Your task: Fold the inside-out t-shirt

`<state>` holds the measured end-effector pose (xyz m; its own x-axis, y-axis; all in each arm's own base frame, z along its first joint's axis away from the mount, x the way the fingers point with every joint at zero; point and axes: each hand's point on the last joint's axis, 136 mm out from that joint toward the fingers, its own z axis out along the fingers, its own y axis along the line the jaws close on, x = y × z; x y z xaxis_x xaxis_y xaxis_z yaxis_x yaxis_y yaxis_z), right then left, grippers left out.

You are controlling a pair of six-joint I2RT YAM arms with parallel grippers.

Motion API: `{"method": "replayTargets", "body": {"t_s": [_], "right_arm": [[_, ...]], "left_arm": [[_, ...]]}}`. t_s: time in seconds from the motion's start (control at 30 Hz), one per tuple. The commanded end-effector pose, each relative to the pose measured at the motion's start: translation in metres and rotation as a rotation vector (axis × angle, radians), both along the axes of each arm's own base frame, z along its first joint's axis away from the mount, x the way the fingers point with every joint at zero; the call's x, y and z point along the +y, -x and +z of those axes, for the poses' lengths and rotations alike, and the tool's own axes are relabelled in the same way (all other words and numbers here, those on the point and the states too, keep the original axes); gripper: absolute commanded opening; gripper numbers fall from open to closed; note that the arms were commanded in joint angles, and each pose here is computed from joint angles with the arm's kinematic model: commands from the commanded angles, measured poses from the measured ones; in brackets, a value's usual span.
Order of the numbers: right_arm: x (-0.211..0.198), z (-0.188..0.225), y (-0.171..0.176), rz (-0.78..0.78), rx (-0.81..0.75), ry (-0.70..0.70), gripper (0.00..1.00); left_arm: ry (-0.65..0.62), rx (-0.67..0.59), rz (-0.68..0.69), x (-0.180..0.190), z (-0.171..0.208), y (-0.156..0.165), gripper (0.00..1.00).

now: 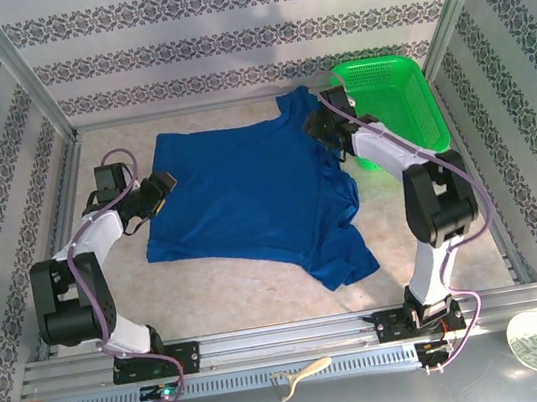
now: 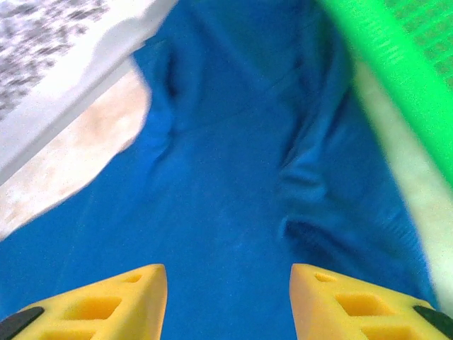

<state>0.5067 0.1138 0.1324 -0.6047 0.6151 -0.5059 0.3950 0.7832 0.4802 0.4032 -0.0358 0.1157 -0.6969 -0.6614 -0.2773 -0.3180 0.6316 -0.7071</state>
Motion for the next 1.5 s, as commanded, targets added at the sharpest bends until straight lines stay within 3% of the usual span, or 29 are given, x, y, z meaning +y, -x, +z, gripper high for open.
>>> {"method": "replayTargets", "body": {"t_s": [0.0, 0.13, 0.27, 0.43, 0.63, 0.93, 1.07, 1.23, 1.4, 1.47], "right_arm": [[-0.063, 0.002, -0.009, -0.207, 0.028, 0.119, 0.50], [-0.118, 0.006, -0.011, -0.287, 0.052, 0.193, 0.51], [-0.139, 0.022, -0.017, -0.253, 0.028, 0.194, 0.51], [-0.077, 0.057, -0.022, 0.072, -0.090, 0.107, 0.48], [-0.007, 0.044, 0.019, 0.312, -0.067, 0.248, 0.55], [0.014, -0.024, 0.016, 0.461, 0.156, 0.554, 0.61], [0.008, -0.053, 0.018, 0.482, 0.239, 0.602, 0.58], [0.002, -0.080, 0.018, 0.493, 0.315, 0.582, 0.44], [-0.013, -0.086, 0.017, 0.447, 0.337, 0.543, 0.06], [-0.024, -0.085, 0.017, 0.412, 0.337, 0.515, 0.00]], "left_arm": [[-0.012, -0.071, -0.022, -0.004, 0.019, -0.016, 0.65], [-0.025, -0.063, -0.037, -0.003, 0.014, -0.021, 0.65], [-0.019, -0.049, -0.042, -0.004, 0.005, -0.025, 0.65], [-0.019, -0.026, -0.037, -0.003, -0.006, -0.025, 0.65], [-0.039, 0.019, -0.020, 0.001, -0.029, -0.015, 0.66], [-0.059, 0.119, 0.000, 0.007, -0.072, -0.001, 0.66], [-0.059, 0.150, 0.017, 0.009, -0.084, 0.005, 0.66], [-0.060, 0.192, 0.059, 0.017, -0.095, 0.016, 0.66], [-0.064, 0.230, 0.093, 0.025, -0.105, 0.029, 0.65], [-0.065, 0.256, 0.114, 0.028, -0.112, 0.038, 0.65]]}}
